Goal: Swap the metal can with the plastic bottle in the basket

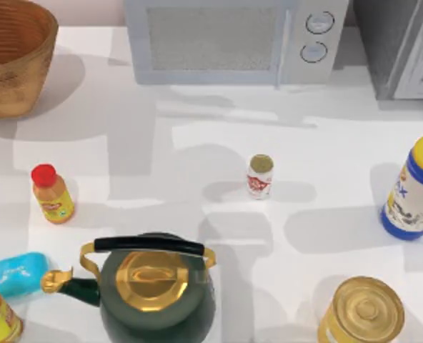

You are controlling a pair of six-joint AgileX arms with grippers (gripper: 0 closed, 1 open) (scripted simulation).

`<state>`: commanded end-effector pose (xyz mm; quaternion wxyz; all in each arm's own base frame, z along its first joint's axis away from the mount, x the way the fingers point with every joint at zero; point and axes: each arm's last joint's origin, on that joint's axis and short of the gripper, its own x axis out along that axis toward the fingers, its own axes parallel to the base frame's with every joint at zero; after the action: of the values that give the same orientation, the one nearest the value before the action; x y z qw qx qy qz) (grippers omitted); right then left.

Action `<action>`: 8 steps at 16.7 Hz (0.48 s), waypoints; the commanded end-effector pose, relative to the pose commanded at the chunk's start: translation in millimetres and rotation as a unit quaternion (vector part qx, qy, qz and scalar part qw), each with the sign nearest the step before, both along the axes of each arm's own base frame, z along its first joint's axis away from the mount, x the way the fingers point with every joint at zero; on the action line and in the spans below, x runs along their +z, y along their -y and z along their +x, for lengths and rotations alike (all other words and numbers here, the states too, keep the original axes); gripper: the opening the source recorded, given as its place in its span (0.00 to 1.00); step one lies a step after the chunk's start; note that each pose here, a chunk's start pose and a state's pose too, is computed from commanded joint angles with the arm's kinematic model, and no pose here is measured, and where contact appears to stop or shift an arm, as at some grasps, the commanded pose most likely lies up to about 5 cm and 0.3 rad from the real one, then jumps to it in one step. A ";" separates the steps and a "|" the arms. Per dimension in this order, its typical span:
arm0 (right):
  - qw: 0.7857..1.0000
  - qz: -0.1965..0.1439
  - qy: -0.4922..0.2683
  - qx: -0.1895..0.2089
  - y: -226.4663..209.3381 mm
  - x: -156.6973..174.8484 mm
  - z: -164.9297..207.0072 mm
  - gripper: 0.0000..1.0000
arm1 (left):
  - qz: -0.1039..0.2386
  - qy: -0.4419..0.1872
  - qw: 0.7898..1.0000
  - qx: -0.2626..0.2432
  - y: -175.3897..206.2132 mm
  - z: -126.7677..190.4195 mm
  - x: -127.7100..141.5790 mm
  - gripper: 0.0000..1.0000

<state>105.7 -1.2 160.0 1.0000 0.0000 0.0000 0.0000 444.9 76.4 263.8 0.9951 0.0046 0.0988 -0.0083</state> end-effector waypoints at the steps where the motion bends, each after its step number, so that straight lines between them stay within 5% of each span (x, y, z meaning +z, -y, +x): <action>1: 1.000 0.000 0.000 0.000 0.0 0.0 0.0 1.00 | 0.000 0.000 1.000 0.000 0.0 0.0 0.0 0.00; 3: 1.000 0.000 0.000 0.000 0.0 0.0 0.0 1.00 | 0.000 0.000 1.000 0.000 0.0 0.0 0.0 0.00; 8: 1.000 0.000 0.000 0.000 0.0 0.0 0.0 1.00 | 0.000 0.000 1.000 0.000 0.0 0.0 0.0 0.38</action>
<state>105.7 -1.2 160.0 1.0000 0.0000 0.0000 0.0000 444.9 76.4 263.8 0.9951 0.0046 0.0988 -0.0083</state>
